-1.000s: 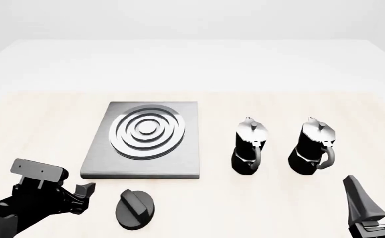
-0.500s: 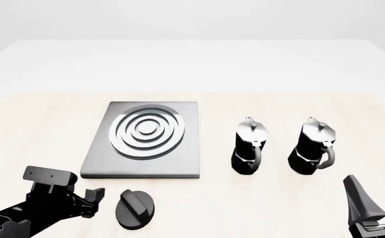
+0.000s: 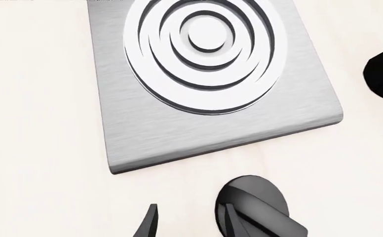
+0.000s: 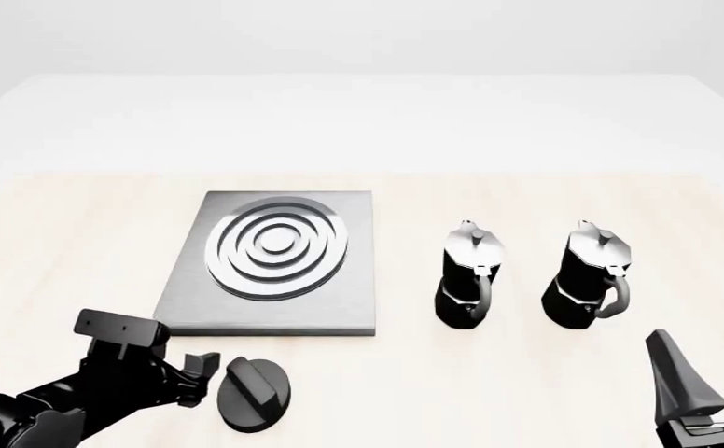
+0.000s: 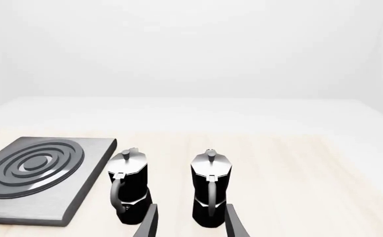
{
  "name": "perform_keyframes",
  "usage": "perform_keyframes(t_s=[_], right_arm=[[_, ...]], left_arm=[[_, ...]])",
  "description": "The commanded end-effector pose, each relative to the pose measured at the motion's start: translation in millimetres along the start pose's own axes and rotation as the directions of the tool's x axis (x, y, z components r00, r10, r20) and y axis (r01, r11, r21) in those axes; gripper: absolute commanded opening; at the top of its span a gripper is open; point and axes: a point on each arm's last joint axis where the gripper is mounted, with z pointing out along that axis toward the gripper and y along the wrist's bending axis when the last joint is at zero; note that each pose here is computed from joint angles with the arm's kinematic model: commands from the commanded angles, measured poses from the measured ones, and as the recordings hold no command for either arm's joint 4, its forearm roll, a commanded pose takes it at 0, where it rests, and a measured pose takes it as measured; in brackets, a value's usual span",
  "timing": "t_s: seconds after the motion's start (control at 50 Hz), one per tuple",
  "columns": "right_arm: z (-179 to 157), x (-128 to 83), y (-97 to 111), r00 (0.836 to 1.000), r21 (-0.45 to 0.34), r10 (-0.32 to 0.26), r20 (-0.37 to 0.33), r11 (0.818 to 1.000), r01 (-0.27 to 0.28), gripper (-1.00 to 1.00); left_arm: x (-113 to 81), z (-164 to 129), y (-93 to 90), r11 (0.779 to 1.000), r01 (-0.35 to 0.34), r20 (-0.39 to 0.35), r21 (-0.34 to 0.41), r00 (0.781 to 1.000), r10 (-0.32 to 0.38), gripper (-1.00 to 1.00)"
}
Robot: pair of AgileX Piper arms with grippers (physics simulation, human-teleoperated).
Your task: Turn off the stove.
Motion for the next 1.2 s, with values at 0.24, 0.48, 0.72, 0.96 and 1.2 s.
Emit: perform_keyframes(t_s=[0.24,0.48,0.72,0.96,1.2], right_arm=[[0,0,0,1.000,0.000,0.004,0.001,1.000,-0.004,1.00],[0,-1,0,1.000,-0.001,0.006,0.002,1.000,-0.006,1.00],[0,-1,0,1.000,-0.001,0.009,0.004,1.000,-0.009,1.00],[0,-1,0,1.000,0.001,0.011,0.005,1.000,-0.011,1.00],[-1,-2,0,1.000,0.002,0.013,0.008,1.000,-0.013,1.00]], left_arm=[[-6.8,10,-12.6,0.999,-0.018,0.004,0.047,1.000,0.018,1.00],[-9.6,12,-18.1,0.997,-0.027,0.013,0.067,1.000,0.026,1.00],[-26.0,5,-19.4,0.996,-0.055,0.052,0.067,0.997,0.051,1.00],[-35.0,4,-30.3,0.992,-0.072,0.076,0.104,0.995,0.064,1.00],[-44.7,-6,-19.6,0.995,-0.074,0.101,0.062,0.993,0.067,1.00]])
